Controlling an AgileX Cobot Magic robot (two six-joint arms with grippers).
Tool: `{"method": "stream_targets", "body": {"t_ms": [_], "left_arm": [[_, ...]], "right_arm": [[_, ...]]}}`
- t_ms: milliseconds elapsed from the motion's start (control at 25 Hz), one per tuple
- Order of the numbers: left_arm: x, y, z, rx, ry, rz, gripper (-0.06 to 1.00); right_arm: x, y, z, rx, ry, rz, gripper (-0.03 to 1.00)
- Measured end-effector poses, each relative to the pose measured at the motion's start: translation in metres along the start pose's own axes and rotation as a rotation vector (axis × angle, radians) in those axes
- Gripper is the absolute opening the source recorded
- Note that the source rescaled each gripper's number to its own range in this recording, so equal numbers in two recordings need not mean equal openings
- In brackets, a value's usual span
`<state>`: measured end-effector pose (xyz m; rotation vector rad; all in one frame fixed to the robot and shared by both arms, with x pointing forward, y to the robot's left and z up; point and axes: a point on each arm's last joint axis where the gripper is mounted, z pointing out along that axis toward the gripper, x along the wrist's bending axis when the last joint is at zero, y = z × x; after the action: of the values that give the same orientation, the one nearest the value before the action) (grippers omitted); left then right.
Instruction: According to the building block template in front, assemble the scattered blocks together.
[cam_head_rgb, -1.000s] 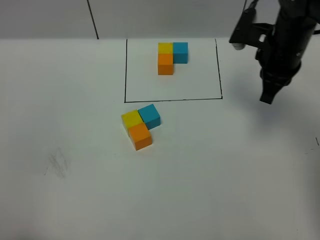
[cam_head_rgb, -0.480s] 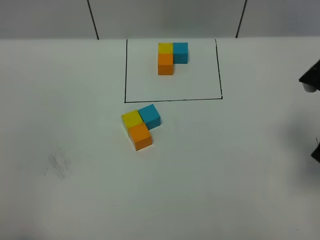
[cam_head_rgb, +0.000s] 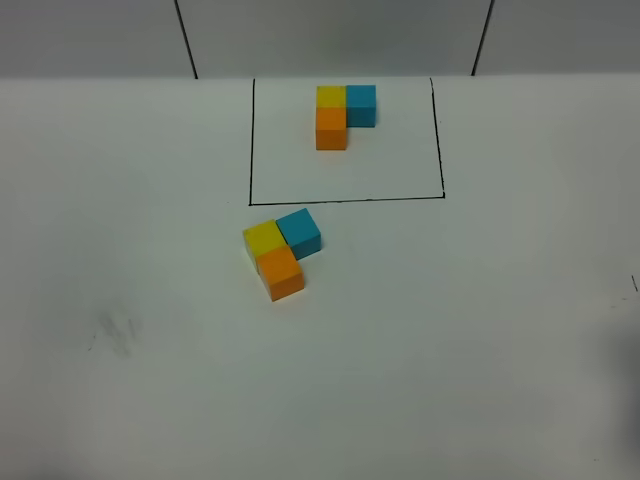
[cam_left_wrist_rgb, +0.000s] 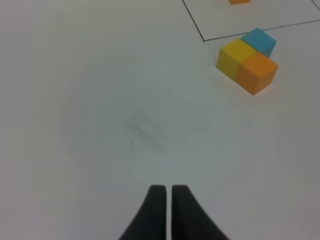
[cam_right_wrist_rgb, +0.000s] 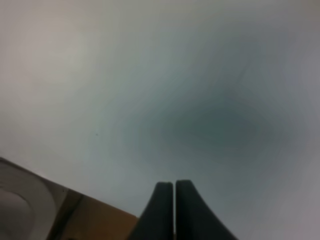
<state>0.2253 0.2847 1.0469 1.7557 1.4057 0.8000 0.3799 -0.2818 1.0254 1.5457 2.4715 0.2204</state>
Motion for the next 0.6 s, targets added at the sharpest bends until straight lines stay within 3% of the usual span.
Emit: {"method": "stream_targets", "body": {"t_ms": [280,600], "left_arm": [[0.0,0.0,0.0,0.0,0.0,0.0,0.01],[0.0,0.0,0.0,0.0,0.0,0.0,0.01]], "right_arm": [[0.016,-0.035,0.0,-0.048,0.038,0.032,0.01],[0.02,-0.043,-0.009,-0.139,0.027,0.066,0.01]]}}
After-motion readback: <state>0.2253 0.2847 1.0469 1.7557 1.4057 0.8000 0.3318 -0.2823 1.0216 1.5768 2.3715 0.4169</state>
